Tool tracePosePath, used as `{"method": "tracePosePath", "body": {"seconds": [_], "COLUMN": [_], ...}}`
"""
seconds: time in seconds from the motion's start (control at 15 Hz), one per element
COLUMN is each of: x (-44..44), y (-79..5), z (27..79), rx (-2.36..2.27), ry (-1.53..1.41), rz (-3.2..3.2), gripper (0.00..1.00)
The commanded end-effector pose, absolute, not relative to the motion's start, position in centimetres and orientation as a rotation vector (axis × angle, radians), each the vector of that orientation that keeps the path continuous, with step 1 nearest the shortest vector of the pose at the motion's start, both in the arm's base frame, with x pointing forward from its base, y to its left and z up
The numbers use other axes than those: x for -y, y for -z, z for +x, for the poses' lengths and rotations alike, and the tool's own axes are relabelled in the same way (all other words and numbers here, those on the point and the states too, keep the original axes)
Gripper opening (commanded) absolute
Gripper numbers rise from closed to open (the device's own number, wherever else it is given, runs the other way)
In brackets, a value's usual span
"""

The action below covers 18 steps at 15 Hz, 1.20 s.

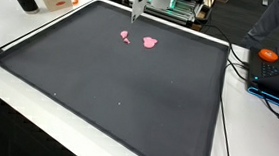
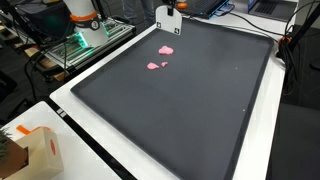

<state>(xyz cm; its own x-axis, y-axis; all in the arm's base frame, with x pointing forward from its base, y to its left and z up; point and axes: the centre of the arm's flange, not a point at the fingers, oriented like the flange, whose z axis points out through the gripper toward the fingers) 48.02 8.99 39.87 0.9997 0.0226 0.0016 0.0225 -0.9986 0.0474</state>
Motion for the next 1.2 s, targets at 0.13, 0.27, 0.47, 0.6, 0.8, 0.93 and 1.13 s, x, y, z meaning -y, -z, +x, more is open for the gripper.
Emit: {"method": "tracePosePath", "body": {"seconds": [0.13, 0.27, 0.47, 0.6, 0.8, 0.93, 1.13], "x": [-14.5, -16.2, -18.6, -19.8, -21.3, -22.1, -23.2], "y": [-39.5, -38.6, -36.7, -35.4, -33.4, -32.2, -30.6], "z": [48.1, 48.0, 47.7, 47.5, 47.3, 47.1, 46.7], "rx": [-0.112, -0.144, -0.194, -0.223, -0.271, -0.295, -0.336], "ry": [0.113, 0.131, 0.153, 0.178, 0.237, 0.276, 0.336], "rz": [2.993, 2.964, 2.918, 2.889, 2.843, 2.819, 2.792], "gripper": [0.01, 0.01, 0.01, 0.01, 0.01, 0.01, 0.01]}}
